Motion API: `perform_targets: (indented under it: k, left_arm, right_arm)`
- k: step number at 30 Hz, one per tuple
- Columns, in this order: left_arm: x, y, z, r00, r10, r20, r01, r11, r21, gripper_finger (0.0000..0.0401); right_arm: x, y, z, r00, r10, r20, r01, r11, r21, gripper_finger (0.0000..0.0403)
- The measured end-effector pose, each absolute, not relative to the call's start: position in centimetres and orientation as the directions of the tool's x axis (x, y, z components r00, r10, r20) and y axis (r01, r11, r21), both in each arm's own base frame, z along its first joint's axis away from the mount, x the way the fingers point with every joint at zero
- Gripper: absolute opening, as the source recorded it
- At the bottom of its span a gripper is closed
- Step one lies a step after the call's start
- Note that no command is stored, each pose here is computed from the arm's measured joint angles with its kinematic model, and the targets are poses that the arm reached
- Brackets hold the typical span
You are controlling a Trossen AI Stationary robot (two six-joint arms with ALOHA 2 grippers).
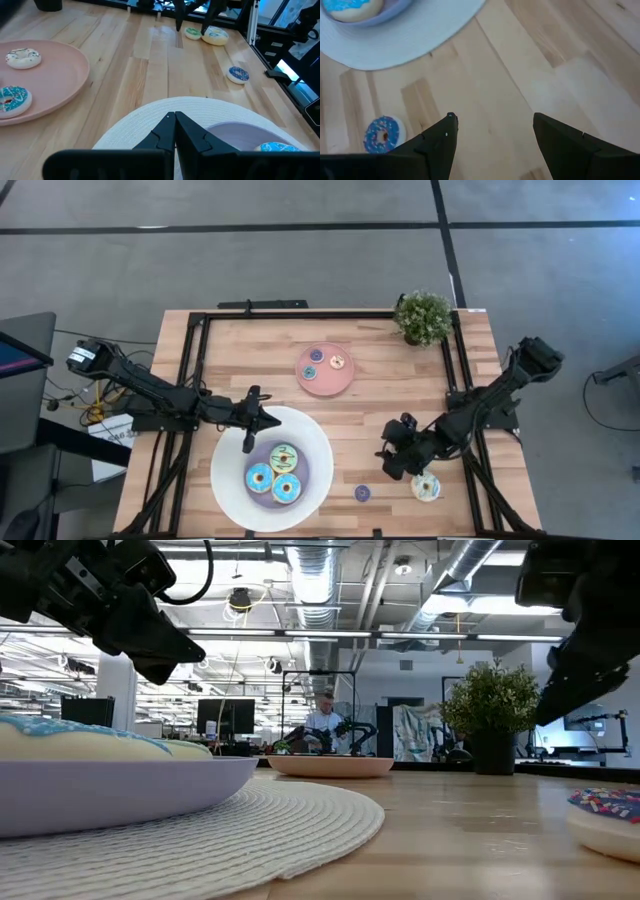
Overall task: Pick & Place donuts
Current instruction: Put the small blue donut on the pink plate
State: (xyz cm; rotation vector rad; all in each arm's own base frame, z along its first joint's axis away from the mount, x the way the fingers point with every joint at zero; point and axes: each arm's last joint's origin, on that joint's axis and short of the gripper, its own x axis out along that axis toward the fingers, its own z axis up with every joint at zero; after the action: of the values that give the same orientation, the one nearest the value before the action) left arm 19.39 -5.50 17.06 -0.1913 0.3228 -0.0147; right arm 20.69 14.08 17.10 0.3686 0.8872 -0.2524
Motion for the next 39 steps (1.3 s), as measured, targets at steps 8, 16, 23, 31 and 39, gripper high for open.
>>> perform_targets:
  k: [8, 16, 23, 31, 39]
  left_arm:
    - [19.2, -5.5, 16.6, 0.933, -0.04, -0.357, -0.029, 0.982, -0.185, 0.0]
    - [19.1, -5.4, 16.3, 0.921, -0.039, -0.389, -0.037, 0.982, -0.186, 0.0]
    - [19.1, -5.4, 16.3, 0.919, -0.04, -0.392, -0.033, 0.984, -0.177, 0.0]
    - [19.2, -5.0, 16.4, 0.926, 0.021, -0.378, -0.052, 0.996, -0.072, 0.0]
    - [20.0, -2.3, 16.9, 0.941, -0.026, -0.337, 0.014, 0.999, -0.039, 0.0]
  right_arm:
    - [22.7, 13.5, 16.0, 0.627, -0.078, -0.775, 0.315, 0.935, 0.161, 0.0249]
    - [25.2, 13.7, 15.4, 0.598, -0.042, -0.8, 0.271, 0.95, 0.153, 0.0251]
    - [27.5, 14.6, 16.3, 0.621, -0.032, -0.783, 0.193, 0.975, 0.114, 0.0251]
    - [28.2, 14.1, 17.6, 0.64, -0.04, -0.767, 0.178, 0.979, 0.098, 0.0251]
    - [27.9, 14.0, 17.3, 0.608, -0.053, -0.792, 0.174, 0.982, 0.068, 0.0251]
